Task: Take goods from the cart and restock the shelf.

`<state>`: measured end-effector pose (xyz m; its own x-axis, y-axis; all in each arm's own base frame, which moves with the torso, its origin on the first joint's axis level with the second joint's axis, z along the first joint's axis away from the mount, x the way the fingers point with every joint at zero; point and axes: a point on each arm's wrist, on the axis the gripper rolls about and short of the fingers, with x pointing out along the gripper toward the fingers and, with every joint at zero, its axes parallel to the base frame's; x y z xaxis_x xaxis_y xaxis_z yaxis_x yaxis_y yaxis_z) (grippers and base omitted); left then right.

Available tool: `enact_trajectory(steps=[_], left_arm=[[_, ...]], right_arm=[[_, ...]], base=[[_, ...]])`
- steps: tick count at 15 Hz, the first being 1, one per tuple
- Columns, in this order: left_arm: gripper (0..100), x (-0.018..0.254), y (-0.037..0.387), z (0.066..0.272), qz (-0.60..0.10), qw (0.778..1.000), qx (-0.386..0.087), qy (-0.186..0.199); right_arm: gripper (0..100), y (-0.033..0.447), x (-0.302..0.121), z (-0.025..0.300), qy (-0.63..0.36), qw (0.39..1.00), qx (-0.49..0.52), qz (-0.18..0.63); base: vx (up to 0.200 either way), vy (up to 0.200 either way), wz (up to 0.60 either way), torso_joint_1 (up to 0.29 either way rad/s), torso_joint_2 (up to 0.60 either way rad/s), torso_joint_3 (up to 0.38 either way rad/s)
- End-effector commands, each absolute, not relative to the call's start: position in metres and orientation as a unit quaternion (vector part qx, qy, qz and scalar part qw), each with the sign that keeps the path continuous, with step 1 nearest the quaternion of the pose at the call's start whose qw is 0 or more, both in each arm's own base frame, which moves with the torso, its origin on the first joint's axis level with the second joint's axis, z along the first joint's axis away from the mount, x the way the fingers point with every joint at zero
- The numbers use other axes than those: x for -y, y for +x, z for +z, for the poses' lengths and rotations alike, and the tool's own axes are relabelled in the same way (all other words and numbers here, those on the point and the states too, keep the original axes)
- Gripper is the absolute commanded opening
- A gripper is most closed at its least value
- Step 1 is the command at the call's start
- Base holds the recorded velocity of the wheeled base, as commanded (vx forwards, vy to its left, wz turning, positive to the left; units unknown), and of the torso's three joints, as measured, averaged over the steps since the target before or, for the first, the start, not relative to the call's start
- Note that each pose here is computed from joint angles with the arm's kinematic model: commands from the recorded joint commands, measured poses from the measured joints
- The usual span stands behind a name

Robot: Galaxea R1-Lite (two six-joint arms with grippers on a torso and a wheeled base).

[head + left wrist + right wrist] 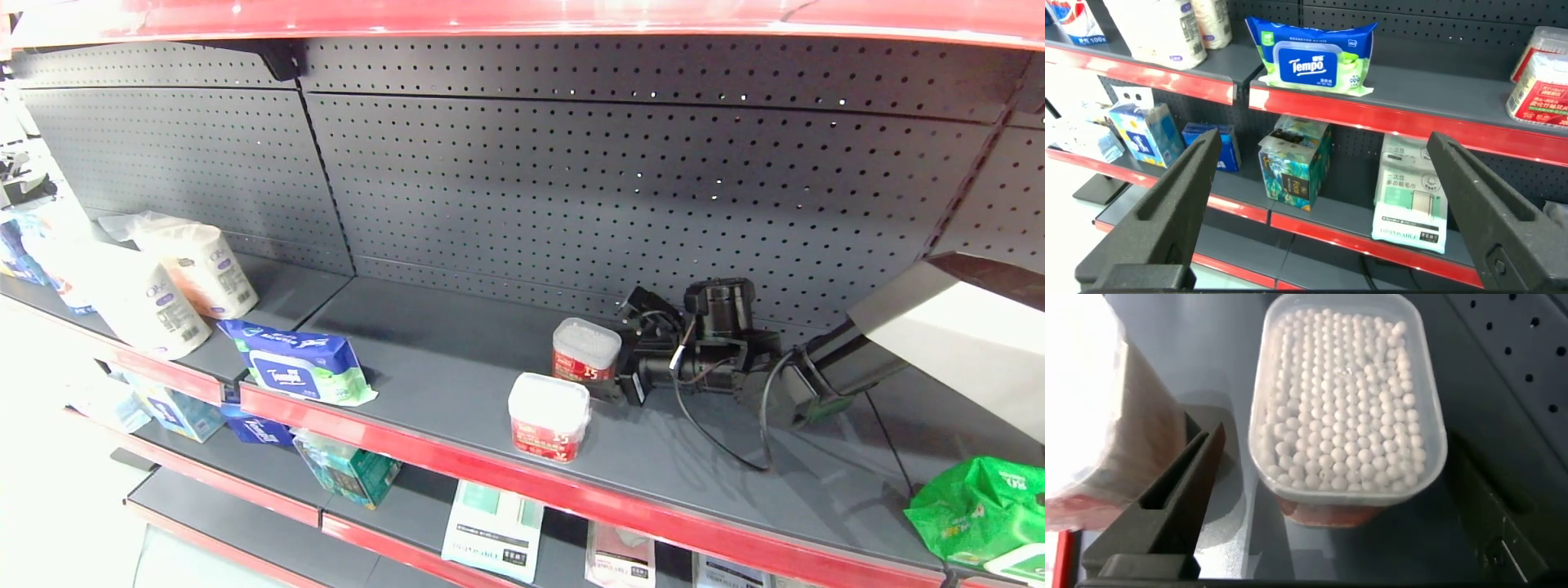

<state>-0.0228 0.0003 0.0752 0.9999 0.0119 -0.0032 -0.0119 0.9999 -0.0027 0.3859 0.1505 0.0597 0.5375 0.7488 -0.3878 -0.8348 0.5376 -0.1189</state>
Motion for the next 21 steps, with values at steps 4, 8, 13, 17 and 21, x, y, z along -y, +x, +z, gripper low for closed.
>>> enact_trajectory(steps=[4, 8, 13, 17, 21], left_arm=[[100, 0.0, -0.023, 0.075, 0.006, 1.0, -0.002, -0.002], [100, 0.0, -0.023, 0.075, 0.006, 1.0, -0.002, -0.002], [100, 0.0, -0.023, 0.075, 0.006, 1.0, -0.002, -0.002], [100, 0.0, -0.023, 0.075, 0.006, 1.0, -0.002, -0.002], [100, 0.0, -0.023, 0.075, 0.006, 1.0, -0.002, -0.002]], right_arm=[[100, 0.393, -0.154, 0.058, -0.128, 0.868, -0.149, 0.455], [100, 0.396, -0.156, 0.056, -0.128, 0.868, -0.149, 0.456], [100, 0.4, -0.157, 0.057, -0.129, 0.869, -0.143, 0.455], [100, 0.4, -0.158, 0.054, -0.129, 0.868, -0.145, 0.457], [100, 0.399, -0.162, 0.054, -0.13, 0.866, -0.145, 0.46]], base=[[0.0, 0.0, 0.0, 0.0, 0.0, 0.0], [0.0, 0.0, 0.0, 0.0, 0.0, 0.0], [0.0, 0.0, 0.0, 0.0, 0.0, 0.0], [0.0, 0.0, 0.0, 0.0, 0.0, 0.0], [0.0, 0.0, 0.0, 0.0, 0.0, 0.0]])
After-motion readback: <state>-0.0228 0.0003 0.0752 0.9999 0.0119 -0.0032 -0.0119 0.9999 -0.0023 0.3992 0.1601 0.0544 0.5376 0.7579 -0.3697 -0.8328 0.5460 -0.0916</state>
